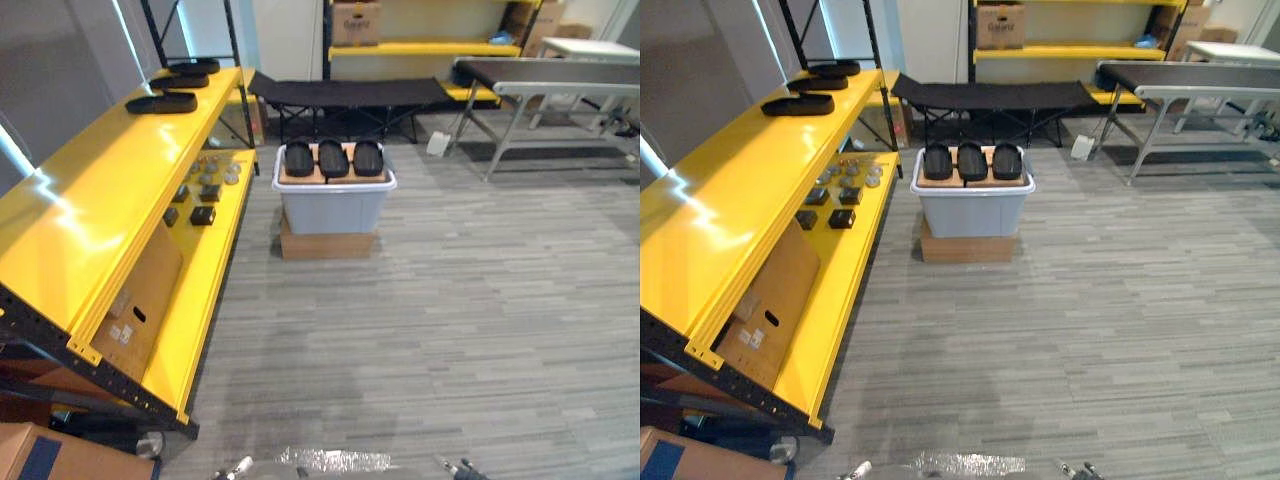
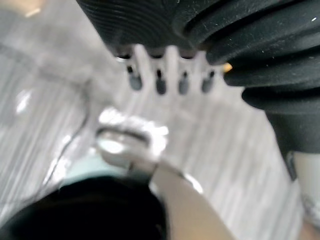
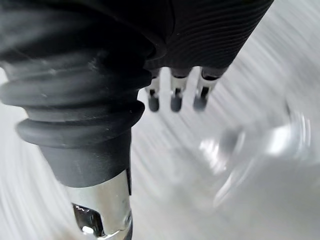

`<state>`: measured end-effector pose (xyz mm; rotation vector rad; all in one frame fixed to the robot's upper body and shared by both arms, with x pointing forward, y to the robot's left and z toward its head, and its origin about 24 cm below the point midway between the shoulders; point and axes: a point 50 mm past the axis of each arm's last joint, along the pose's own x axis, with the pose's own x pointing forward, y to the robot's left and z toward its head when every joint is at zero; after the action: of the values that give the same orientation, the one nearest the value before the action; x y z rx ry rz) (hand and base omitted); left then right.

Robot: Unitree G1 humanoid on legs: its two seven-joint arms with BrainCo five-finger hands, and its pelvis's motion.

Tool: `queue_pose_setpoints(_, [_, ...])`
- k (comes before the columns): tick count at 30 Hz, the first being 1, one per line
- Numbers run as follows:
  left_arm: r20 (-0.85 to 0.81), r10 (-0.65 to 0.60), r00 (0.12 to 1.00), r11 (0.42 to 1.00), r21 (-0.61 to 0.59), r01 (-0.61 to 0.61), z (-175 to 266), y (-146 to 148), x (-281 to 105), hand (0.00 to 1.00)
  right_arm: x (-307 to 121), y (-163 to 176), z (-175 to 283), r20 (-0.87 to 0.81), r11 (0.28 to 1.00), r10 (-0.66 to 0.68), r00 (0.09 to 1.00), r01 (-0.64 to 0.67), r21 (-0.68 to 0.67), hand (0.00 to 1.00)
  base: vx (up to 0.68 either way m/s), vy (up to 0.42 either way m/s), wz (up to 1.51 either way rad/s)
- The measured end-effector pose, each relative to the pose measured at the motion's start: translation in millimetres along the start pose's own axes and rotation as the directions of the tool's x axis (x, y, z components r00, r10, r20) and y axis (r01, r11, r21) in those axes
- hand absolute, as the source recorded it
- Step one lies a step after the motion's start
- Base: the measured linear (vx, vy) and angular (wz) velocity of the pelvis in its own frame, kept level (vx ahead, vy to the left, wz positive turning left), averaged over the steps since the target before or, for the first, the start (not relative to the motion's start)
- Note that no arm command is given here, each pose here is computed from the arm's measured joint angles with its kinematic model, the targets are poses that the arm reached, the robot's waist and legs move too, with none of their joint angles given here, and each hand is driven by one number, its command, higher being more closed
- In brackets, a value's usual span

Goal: Walk over and take plastic housings, then place them on the shelf

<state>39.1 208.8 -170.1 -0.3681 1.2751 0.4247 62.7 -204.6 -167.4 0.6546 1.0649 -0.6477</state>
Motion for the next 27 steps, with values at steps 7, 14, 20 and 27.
queue_pose_setpoints(7, [-0.004,-0.004,1.000,0.998,-0.064,0.004,-0.7,-3.2,1.1,0.00,-0.1,3.9,2.4,0.095,0.997,-0.001,0.995,-0.006,0.072,0.00,0.09,0.046,-0.01])
queue_pose_setpoints(14, [0.001,-0.027,1.000,0.994,-0.110,0.027,3.3,-2.4,1.3,0.00,2.2,32.5,12.5,0.160,0.985,0.145,0.976,-0.158,0.069,0.00,0.11,0.035,-0.03])
queue_pose_setpoints(20, [0.006,-0.028,1.000,0.993,-0.115,0.028,4.0,-2.6,1.4,0.00,2.3,40.1,9.5,0.129,0.962,0.234,0.964,-0.249,0.115,0.00,-0.01,-0.001,-0.01])
queue_pose_setpoints(27, [0.012,-0.031,0.999,0.992,-0.118,0.033,3.4,-5.0,1.6,0.00,1.1,35.2,11.1,0.155,0.967,0.234,0.960,-0.246,0.066,0.00,-0.13,0.001,-0.01])
